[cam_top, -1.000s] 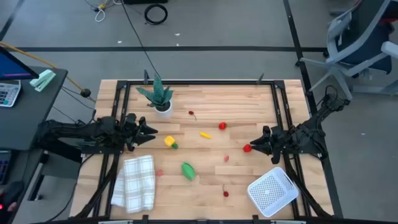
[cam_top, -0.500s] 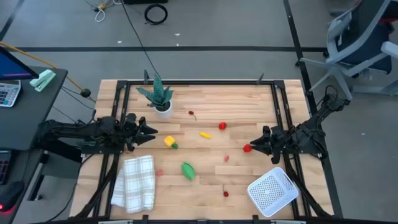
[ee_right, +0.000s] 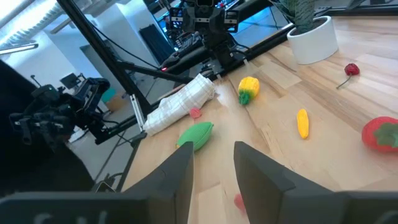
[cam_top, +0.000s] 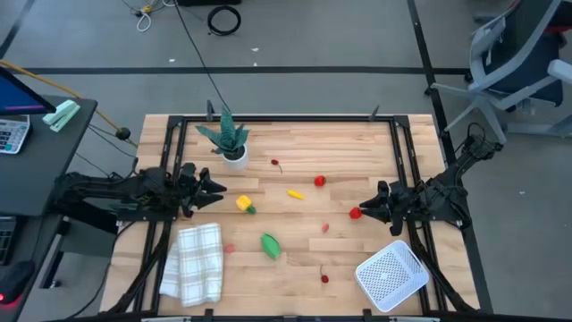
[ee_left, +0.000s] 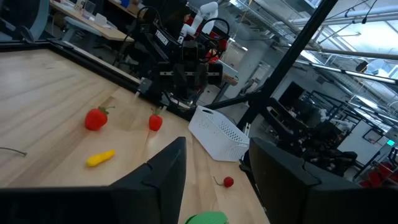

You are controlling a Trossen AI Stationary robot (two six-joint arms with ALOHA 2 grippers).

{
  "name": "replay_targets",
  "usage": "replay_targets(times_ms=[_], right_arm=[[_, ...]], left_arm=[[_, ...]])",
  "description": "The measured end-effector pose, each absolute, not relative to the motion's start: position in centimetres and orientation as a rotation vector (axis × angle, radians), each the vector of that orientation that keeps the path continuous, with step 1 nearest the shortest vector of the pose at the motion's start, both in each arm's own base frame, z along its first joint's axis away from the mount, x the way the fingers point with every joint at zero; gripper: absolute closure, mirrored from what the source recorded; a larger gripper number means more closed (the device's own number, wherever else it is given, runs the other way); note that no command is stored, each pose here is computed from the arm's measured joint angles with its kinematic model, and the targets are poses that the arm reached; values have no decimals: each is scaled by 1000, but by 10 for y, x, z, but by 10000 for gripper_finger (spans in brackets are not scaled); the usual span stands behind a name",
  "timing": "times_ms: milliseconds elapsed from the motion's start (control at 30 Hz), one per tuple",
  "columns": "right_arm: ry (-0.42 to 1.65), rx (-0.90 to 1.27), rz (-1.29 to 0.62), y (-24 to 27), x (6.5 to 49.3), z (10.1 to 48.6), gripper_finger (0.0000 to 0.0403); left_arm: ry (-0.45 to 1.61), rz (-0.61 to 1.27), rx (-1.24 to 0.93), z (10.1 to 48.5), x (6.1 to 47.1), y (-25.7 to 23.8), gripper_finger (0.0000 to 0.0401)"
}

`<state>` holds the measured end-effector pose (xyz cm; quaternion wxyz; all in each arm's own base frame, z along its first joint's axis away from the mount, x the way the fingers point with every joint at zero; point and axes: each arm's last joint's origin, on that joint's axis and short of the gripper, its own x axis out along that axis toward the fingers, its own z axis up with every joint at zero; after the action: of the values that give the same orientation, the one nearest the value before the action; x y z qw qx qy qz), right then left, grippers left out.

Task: Pick and placing Produce into tupperware
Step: Put the green corn into the white basket

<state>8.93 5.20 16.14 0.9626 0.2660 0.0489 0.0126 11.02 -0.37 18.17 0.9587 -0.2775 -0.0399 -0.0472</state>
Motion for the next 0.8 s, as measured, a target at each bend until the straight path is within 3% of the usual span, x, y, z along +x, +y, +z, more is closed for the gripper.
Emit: replay_targets(times_ms=[233,433,533,800], right_arm=[[99,539,26,52,89,161,279],[99,539,26,52,89,161,279],[99,538,26,52,89,162,279],[81,328,-28,50,89,161,279]], left_arm=[[-108,-96,-584,184,110,-3,214],[-110,-109,-794,185,110,-3,215],[-142,-30,-860,185,110,0,217],[-163,101,-957,181,112,3,214]])
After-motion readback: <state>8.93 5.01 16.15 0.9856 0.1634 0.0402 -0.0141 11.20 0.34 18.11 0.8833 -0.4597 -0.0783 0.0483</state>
